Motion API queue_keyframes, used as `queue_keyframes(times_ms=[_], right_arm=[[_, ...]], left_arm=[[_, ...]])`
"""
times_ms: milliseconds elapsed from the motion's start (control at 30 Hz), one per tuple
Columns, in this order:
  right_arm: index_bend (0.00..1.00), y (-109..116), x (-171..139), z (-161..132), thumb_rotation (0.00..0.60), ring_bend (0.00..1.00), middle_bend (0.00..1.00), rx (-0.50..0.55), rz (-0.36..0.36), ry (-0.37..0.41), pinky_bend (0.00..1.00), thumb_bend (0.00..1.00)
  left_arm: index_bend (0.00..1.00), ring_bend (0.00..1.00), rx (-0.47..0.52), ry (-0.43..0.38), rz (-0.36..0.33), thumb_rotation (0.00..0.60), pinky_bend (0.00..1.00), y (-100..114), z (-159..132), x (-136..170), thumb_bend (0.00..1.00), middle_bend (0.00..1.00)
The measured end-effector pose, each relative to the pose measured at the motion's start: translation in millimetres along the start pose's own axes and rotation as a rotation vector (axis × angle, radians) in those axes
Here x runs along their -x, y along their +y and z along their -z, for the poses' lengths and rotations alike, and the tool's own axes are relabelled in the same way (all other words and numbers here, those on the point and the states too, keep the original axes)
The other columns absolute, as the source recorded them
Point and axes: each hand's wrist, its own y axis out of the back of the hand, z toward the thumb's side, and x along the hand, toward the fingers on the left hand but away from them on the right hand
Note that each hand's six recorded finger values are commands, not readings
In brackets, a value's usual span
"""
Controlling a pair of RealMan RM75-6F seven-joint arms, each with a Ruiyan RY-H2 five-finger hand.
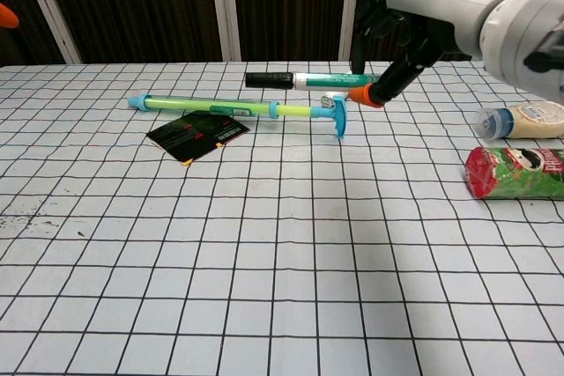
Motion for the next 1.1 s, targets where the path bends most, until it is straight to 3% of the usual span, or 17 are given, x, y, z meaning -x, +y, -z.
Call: queue_keyframes(times_ms=[300,1100], right_arm=[[0.64,-11.9,-5.4,-28.5,0.600,0.15,0.07,0.039,-0.044,0.040,0.17,0.44],[0.64,-20.9,-11.1,-63.0,0.600,0.16,0.07,0.052,-0.048,0.078,0.17,0.46]], left_arm=[[0.35,0.00,0.054,-0.055,-0.053,0.600,0.05,-6.6,-27.1,-8.9,0.42,0.07],[0.36,0.00,0.074,-0.133,-0.036,0.600,0.05,-33.0,-71.6,-22.7,0.42,0.09]])
